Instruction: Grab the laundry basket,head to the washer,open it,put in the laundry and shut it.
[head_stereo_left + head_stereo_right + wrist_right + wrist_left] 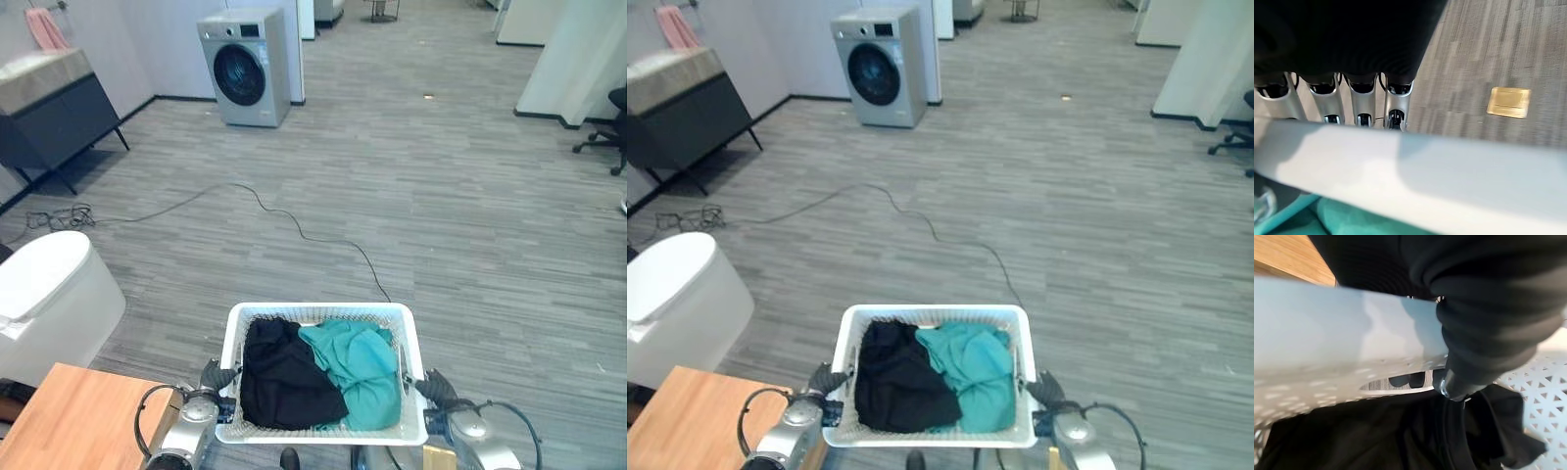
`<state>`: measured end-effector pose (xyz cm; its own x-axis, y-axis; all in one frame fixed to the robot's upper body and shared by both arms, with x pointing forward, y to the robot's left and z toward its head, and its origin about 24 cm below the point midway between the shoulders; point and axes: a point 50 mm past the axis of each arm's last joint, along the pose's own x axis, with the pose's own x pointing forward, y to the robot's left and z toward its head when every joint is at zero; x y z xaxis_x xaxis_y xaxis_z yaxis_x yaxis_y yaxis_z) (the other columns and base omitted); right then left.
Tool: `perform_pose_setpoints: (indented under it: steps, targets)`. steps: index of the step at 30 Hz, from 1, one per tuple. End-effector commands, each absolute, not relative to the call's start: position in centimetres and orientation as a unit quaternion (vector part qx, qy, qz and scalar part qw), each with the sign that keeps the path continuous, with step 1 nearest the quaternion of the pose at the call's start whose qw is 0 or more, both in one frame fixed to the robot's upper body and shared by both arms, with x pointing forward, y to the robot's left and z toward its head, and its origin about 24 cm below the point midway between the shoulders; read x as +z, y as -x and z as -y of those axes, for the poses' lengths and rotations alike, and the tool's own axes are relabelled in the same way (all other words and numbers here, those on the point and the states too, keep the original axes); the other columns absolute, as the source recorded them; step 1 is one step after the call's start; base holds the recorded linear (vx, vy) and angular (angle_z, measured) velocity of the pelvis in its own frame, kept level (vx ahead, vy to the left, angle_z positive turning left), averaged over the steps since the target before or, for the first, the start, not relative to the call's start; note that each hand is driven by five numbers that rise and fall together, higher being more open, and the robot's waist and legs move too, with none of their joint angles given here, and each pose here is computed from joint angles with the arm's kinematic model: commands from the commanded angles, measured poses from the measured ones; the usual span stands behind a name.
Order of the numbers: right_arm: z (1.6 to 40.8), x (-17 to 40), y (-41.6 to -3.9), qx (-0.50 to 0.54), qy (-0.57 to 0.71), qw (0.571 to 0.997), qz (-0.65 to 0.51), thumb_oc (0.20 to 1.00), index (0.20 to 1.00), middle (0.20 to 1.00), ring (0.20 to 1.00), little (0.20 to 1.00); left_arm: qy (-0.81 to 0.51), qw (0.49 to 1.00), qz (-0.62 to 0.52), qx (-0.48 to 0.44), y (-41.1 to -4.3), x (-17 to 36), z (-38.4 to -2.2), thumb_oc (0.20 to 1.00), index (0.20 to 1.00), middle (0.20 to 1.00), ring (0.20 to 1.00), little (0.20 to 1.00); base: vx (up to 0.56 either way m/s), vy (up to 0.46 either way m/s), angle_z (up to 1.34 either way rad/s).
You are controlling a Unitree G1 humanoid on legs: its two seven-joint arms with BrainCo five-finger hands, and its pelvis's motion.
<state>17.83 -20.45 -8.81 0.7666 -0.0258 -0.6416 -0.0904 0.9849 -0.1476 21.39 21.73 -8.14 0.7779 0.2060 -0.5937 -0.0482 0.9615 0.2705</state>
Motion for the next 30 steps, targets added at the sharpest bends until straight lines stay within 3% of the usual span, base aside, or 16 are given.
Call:
perform_pose_setpoints:
  steps: [1, 12, 30]
  targets:
    - [21.1, -5.5, -20.5, 0.028, 0.048, 0.966, -0.251, 0.2, 0.2, 0.2, 0.2, 0.2, -0.057, 0.967, -0.24, 0.059, -24.7, -5.2, -21.7, 0.2, 0.2, 0.2, 0.2, 0.2, 0.27, -0.128, 0.72]
    - [23.8, -6.5, -18.1, -0.013, 0.041, 0.957, -0.287, 0.2, 0.2, 0.2, 0.2, 0.2, -0.044, 0.963, -0.266, 0.031, -24.8, -6.4, -19.6, 0.2, 0.2, 0.2, 0.2, 0.2, 0.25, -0.2, 0.36]
    - [25.7, -4.2, -17.7, -0.012, 0.069, 0.965, -0.254, 0.2, 0.2, 0.2, 0.2, 0.2, -0.058, 0.965, -0.251, 0.056, -24.9, -5.3, -22.0, 0.2, 0.2, 0.2, 0.2, 0.2, 0.13, -0.198, 0.05]
